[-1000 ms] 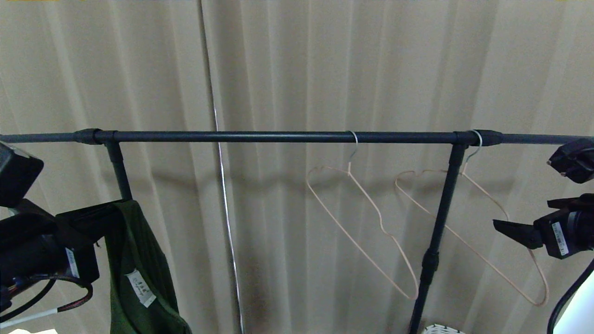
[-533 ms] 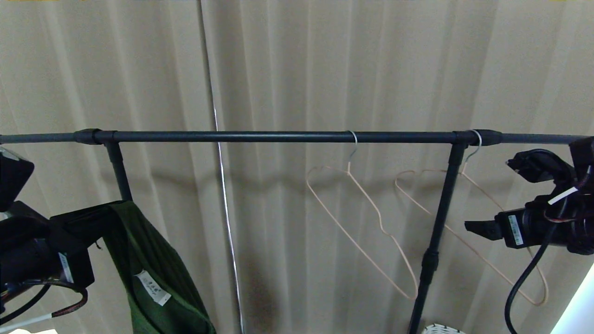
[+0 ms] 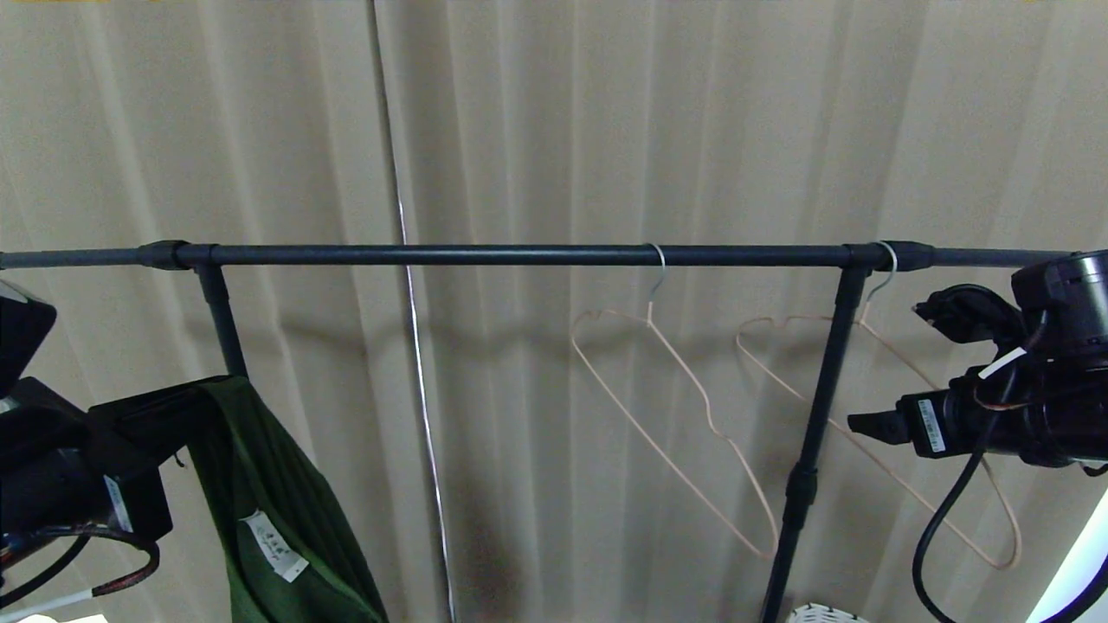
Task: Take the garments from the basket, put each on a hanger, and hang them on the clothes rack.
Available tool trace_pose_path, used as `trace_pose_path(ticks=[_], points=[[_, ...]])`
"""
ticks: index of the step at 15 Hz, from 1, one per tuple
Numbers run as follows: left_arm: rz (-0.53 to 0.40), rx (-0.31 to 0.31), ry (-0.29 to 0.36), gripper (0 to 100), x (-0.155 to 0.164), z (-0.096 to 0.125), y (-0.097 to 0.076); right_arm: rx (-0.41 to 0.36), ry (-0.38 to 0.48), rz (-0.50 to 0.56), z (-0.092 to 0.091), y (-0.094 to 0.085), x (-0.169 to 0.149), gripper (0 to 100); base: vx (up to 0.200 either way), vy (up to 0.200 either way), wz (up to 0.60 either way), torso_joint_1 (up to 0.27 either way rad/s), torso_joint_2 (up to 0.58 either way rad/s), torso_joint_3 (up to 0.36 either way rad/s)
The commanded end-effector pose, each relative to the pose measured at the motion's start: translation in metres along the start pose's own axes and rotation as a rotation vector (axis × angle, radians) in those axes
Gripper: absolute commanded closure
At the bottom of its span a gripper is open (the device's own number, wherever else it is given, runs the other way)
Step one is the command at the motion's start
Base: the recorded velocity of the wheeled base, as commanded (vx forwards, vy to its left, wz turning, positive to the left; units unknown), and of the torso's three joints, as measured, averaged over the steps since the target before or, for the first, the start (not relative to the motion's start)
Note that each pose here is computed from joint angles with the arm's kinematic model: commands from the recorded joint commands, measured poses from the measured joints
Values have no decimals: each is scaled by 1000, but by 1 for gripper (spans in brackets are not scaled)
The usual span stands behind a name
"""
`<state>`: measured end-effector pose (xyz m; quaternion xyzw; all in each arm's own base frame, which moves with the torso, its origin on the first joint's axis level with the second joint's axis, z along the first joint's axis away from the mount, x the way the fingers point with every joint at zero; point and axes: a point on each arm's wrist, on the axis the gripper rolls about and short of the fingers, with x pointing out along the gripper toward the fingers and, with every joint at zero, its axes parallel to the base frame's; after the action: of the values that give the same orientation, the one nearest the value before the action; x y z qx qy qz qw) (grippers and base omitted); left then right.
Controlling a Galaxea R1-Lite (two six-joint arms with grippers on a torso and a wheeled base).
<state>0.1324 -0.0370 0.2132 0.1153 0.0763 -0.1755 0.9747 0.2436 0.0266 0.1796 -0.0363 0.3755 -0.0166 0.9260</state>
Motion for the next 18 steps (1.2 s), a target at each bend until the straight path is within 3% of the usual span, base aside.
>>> trace_pose_path(ticks=[1, 5, 6, 14, 18], points=[[2, 0, -2, 100, 0, 0, 0, -1, 2, 0, 1, 0, 1, 0, 0, 0, 0, 0, 0, 0], [1, 0, 0, 100, 0, 0, 0, 0, 6, -1, -1, 0, 0, 0, 0, 0, 0, 0, 0, 0], [2, 0, -2, 100, -1, 0, 0, 0, 6, -1, -1, 0, 0, 100, 0, 0, 0, 0, 0, 0], [3, 0, -6, 100, -2, 0, 0, 3, -6, -16, -2, -1, -5, 100, 0, 0, 0, 0, 0, 0], [6, 2, -9, 100, -2, 1, 0, 18, -87, -28, 2, -5, -27, 100, 0, 0, 0, 0, 0, 0]])
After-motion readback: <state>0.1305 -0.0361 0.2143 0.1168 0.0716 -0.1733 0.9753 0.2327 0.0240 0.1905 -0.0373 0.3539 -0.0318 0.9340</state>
